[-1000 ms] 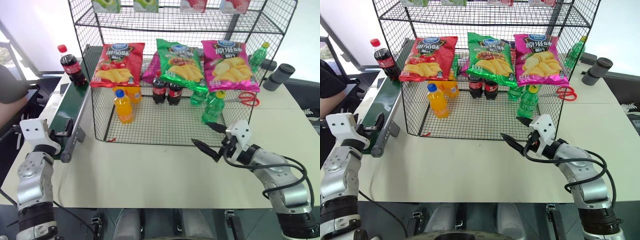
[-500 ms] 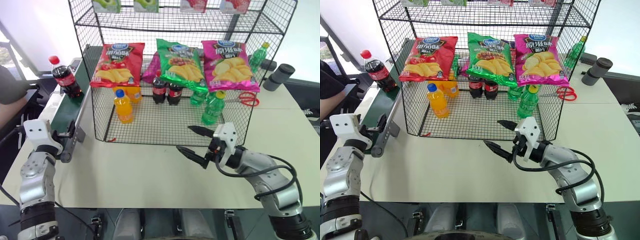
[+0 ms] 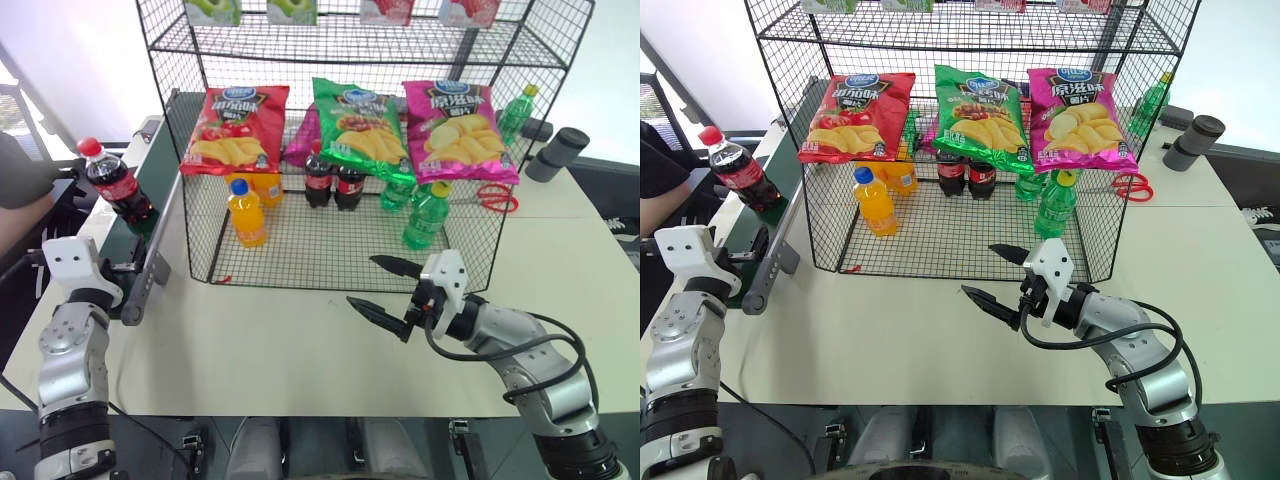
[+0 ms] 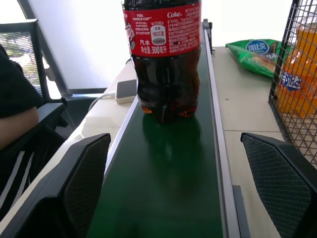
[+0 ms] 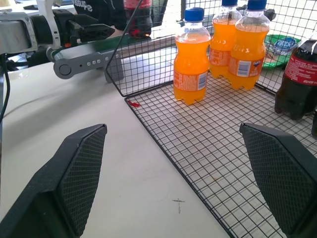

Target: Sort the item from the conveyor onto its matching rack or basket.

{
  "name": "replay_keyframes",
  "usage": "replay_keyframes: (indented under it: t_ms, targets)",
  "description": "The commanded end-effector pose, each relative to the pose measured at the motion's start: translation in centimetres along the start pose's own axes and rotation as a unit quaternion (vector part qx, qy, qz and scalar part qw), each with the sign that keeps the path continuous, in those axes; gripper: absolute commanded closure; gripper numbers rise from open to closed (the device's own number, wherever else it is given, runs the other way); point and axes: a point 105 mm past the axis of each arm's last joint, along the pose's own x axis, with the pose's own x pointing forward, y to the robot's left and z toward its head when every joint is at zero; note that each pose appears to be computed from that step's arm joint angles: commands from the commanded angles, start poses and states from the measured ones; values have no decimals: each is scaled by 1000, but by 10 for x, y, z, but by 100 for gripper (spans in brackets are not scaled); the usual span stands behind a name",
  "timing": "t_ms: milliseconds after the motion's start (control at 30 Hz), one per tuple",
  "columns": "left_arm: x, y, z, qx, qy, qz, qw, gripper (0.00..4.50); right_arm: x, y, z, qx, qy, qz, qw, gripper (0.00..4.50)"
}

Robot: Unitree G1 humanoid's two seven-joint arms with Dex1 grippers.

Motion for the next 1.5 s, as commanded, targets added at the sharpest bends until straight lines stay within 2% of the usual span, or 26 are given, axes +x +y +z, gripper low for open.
replay_keyframes:
  t_ms: [33, 567, 600, 700, 833, 967, 1033, 1167, 1267, 1400, 1500]
  targets:
    - [2, 11, 18, 14, -32, 21, 999, 0, 3, 5, 10, -14, -22, 9, 1000, 3]
    - [0, 21, 18, 6, -36, 43, 998, 0, 4, 6, 8, -14, -18, 12, 1000, 3]
    - [0, 21, 18, 4, -36, 42, 998, 53, 4, 6, 9, -14, -19, 12, 1000, 0]
    - [-1, 22, 18, 7, -37, 44, 998, 171, 5, 6, 9, -14, -19, 13, 1000, 0]
    - [-4, 27, 34, 19, -63, 41, 997, 176, 5, 7, 10, -14, -18, 14, 1000, 0]
    - [-6, 24, 82, 20, -127, -7, 992, 176, 4, 6, 10, -14, -17, 14, 1000, 0]
    - [-8, 13, 101, 20, -144, -56, 988, 176, 4, 6, 11, -14, -16, 16, 1000, 0]
    - [-23, -37, 122, 0, -132, -239, 962, 176, 4, 3, 12, -15, -14, 21, 1000, 0]
    - [-49, -88, 117, -29, -73, -388, 918, 176, 6, 0, 18, -10, -23, 21, 999, 0]
    - [-68, -132, 99, -21, -18, -482, 876, 176, 9, 0, 29, 9, -41, 28, 999, 0]
    - [-81, -171, 83, -11, 1, -556, 831, 176, 14, 8, 45, 47, -70, 48, 995, 0]
